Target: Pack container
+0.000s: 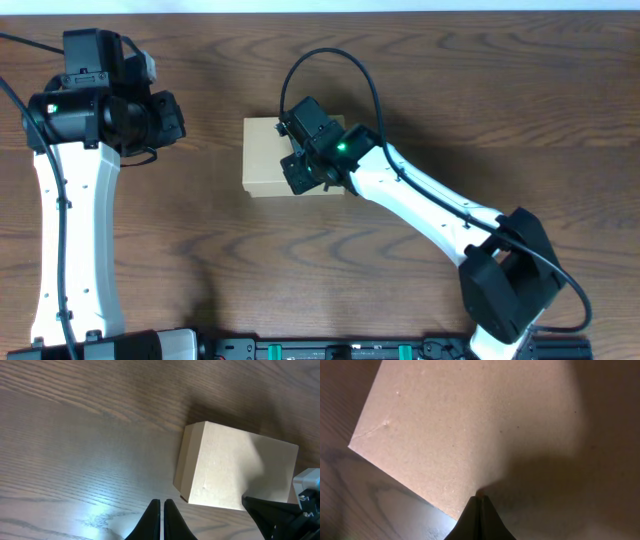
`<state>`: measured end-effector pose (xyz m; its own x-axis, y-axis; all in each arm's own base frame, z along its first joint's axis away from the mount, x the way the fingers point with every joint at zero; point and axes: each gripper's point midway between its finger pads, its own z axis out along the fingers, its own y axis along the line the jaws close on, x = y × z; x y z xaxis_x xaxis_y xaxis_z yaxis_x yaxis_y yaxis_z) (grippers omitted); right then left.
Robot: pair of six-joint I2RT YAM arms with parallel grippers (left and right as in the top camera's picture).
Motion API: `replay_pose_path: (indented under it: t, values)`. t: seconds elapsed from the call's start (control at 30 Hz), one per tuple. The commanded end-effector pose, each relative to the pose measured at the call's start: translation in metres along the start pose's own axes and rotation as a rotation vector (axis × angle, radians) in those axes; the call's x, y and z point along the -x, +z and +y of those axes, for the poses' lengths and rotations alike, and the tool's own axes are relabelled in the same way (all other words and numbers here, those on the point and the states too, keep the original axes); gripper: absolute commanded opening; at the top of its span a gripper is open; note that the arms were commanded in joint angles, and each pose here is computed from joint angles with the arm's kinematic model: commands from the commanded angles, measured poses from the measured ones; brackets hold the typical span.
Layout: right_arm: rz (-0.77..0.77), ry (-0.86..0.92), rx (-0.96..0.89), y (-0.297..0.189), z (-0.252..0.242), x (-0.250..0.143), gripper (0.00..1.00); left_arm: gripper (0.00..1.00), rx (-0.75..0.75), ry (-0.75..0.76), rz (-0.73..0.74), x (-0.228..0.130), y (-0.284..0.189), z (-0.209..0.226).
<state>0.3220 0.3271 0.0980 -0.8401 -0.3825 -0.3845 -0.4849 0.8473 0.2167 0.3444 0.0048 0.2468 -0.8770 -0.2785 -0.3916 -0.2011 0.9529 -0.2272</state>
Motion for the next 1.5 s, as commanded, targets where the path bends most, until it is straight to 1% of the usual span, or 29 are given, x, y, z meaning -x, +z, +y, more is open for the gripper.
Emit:
replay_pose_path:
  t: [0.0, 0.13, 0.2, 0.23, 0.27, 0.3, 0.33, 0.37, 0.4, 0.43, 0.47, 0.57, 0.67, 0.77, 0.87, 1.0, 1.13, 1.3, 1.4, 1.47]
  values:
    - [0.065, 0.000, -0.024, 0.023, -0.002, -0.015, 0.01, 0.05, 0.011, 0.005, -0.032, 0.005, -0.010, -0.001]
    - [0.069, -0.001, -0.026, 0.025, -0.002, -0.016, 0.01, 0.05, 0.011, 0.004, -0.034, 0.005, -0.010, 0.000]
    - [0.048, -0.016, -0.017, 0.023, 0.000, -0.011, 0.01, 0.06, 0.021, 0.004, -0.036, 0.005, -0.010, 0.001]
    - [0.023, -0.033, -0.009, 0.018, 0.003, -0.006, 0.01, 0.09, 0.036, 0.004, -0.038, 0.006, -0.010, 0.004]
    - [-0.011, -0.053, 0.002, 0.011, 0.006, 0.002, 0.01, 0.16, 0.040, 0.004, -0.039, 0.006, -0.010, 0.005]
    - [-0.045, -0.076, 0.012, 0.001, 0.010, 0.009, 0.01, 0.30, 0.039, 0.004, -0.041, 0.006, -0.011, 0.004]
    - [-0.069, -0.095, 0.018, -0.006, 0.012, 0.014, 0.01, 0.46, 0.039, 0.004, -0.042, 0.006, -0.011, 0.004]
    - [-0.100, -0.120, 0.026, -0.017, 0.015, 0.020, 0.11, 0.72, 0.038, 0.004, -0.045, 0.006, -0.012, 0.004]
    - [-0.133, -0.149, 0.031, -0.030, 0.017, 0.026, 0.35, 0.96, 0.037, 0.005, -0.048, 0.006, -0.014, 0.004]
    - [-0.154, -0.161, 0.034, -0.039, 0.018, 0.029, 0.64, 0.96, 0.037, 0.005, -0.052, 0.006, -0.015, 0.004]
    - [-0.175, -0.174, 0.037, -0.049, 0.018, 0.033, 0.99, 0.96, 0.036, 0.005, -0.057, 0.006, -0.017, 0.003]
    - [-0.253, -0.208, 0.038, -0.085, 0.016, 0.043, 0.99, 0.96, 0.033, 0.008, -0.073, 0.005, -0.024, 0.003]
    - [-0.290, -0.236, 0.019, -0.115, 0.004, 0.045, 0.99, 0.96, 0.039, 0.010, -0.081, 0.000, -0.032, 0.004]
    - [-0.291, -0.239, -0.022, -0.148, -0.022, 0.035, 0.99, 0.95, 0.070, 0.053, -0.066, -0.015, -0.045, 0.009]
    - [-0.296, -0.192, -0.046, -0.178, -0.049, 0.020, 0.99, 0.96, 0.082, 0.069, -0.078, -0.030, -0.063, 0.012]
    - [-0.316, -0.150, -0.044, -0.196, -0.072, -0.002, 0.99, 0.95, 0.081, 0.079, -0.121, -0.042, -0.076, 0.016]
    - [-0.354, -0.098, -0.082, -0.211, -0.094, -0.039, 0.99, 0.95, 0.086, 0.064, -0.146, -0.069, -0.077, 0.025]
    - [-0.442, -0.024, -0.117, -0.222, -0.108, -0.112, 0.99, 0.95, 0.049, 0.074, -0.201, -0.127, -0.065, 0.033]
    - [-0.498, 0.050, -0.134, -0.223, -0.112, -0.153, 0.99, 0.95, 0.001, 0.087, -0.287, -0.143, -0.069, 0.028]
    - [-0.523, 0.057, -0.157, -0.226, -0.114, -0.166, 0.99, 0.95, -0.025, 0.100, -0.346, -0.144, -0.075, 0.025]
